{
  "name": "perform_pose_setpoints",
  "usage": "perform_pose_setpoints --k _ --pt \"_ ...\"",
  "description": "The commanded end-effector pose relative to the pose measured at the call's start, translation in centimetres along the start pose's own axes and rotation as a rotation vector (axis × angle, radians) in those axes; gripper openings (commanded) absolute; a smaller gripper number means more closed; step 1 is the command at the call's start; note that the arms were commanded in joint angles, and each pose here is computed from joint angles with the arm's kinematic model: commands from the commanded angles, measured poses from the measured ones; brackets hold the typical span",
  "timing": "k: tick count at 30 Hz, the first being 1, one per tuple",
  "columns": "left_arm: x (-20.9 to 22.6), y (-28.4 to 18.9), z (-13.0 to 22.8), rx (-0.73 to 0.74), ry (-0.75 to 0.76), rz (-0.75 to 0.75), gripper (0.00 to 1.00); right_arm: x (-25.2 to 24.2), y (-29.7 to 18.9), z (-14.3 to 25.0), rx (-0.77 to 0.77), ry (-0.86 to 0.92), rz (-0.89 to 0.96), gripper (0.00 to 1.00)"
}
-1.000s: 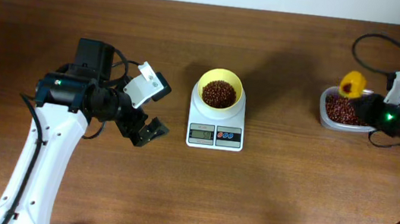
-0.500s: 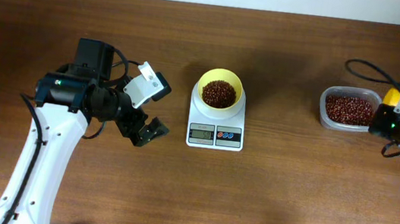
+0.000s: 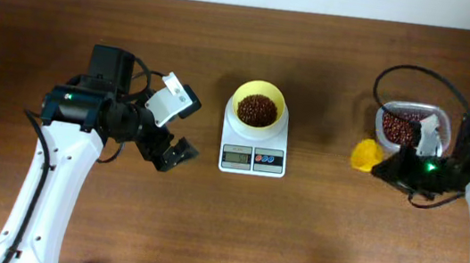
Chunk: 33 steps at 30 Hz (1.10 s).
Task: Scoop item into bowl and weigh 50g on scale
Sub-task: 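Lower the scoop onto the table right of the scale and release it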
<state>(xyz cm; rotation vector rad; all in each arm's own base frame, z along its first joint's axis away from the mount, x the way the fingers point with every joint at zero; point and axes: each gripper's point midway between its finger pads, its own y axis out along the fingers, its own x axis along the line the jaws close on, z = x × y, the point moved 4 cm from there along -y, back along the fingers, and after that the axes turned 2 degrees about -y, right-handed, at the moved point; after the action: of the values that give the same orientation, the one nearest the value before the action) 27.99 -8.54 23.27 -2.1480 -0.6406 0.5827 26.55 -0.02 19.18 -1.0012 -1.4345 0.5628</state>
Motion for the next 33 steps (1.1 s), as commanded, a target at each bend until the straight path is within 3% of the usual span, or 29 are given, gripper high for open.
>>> perform_pose_setpoints --k 1,5,9,12,14,21,26,27,28,29,30,33 --pt "-0.1 0.0 -0.1 -0.009 0.019 0.011 0.99 0.1 1.3 1.4 0.045 -0.058 -0.063 0.04" --pt "-0.1 0.0 -0.1 -0.009 0.019 0.011 0.99 -0.1 5.5 1.4 -0.055 -0.116 -0.276 0.04" --pt "-0.1 0.0 -0.1 -0.009 0.019 0.011 0.99 -2.0 8.7 3.5 -0.052 -0.021 -0.295 0.04" --pt "-0.1 0.0 -0.1 -0.009 0.019 0.011 0.99 -2.4 9.4 4.2 -0.046 -0.010 -0.295 0.04" --pt "-0.1 0.0 -0.1 -0.009 0.019 0.011 0.99 -2.5 9.4 4.2 -0.032 0.088 -0.292 0.04" --pt "-0.1 0.0 -0.1 -0.009 0.019 0.011 0.99 -5.9 9.6 9.4 0.199 0.353 0.022 0.05" --pt "-0.1 0.0 -0.1 -0.009 0.019 0.011 0.99 -6.7 9.8 7.9 0.118 0.408 0.067 0.05" --pt "-0.1 0.0 -0.1 -0.009 0.019 0.011 0.99 -6.9 9.9 6.9 0.072 0.396 0.064 0.40" --pt "-0.1 0.0 -0.1 -0.009 0.019 0.011 0.99 -7.0 10.0 6.0 0.031 0.371 0.061 0.62" --pt "-0.1 0.0 -0.1 -0.009 0.019 0.011 0.99 -7.0 10.0 5.4 0.003 0.354 0.058 0.66" --pt "-0.1 0.0 -0.1 -0.009 0.019 0.011 0.99 -7.1 10.0 4.8 -0.022 0.338 0.059 0.98" --pt "-0.1 0.0 -0.1 -0.009 0.019 0.011 0.99 -8.4 9.8 4.7 -0.048 0.442 0.153 0.99"
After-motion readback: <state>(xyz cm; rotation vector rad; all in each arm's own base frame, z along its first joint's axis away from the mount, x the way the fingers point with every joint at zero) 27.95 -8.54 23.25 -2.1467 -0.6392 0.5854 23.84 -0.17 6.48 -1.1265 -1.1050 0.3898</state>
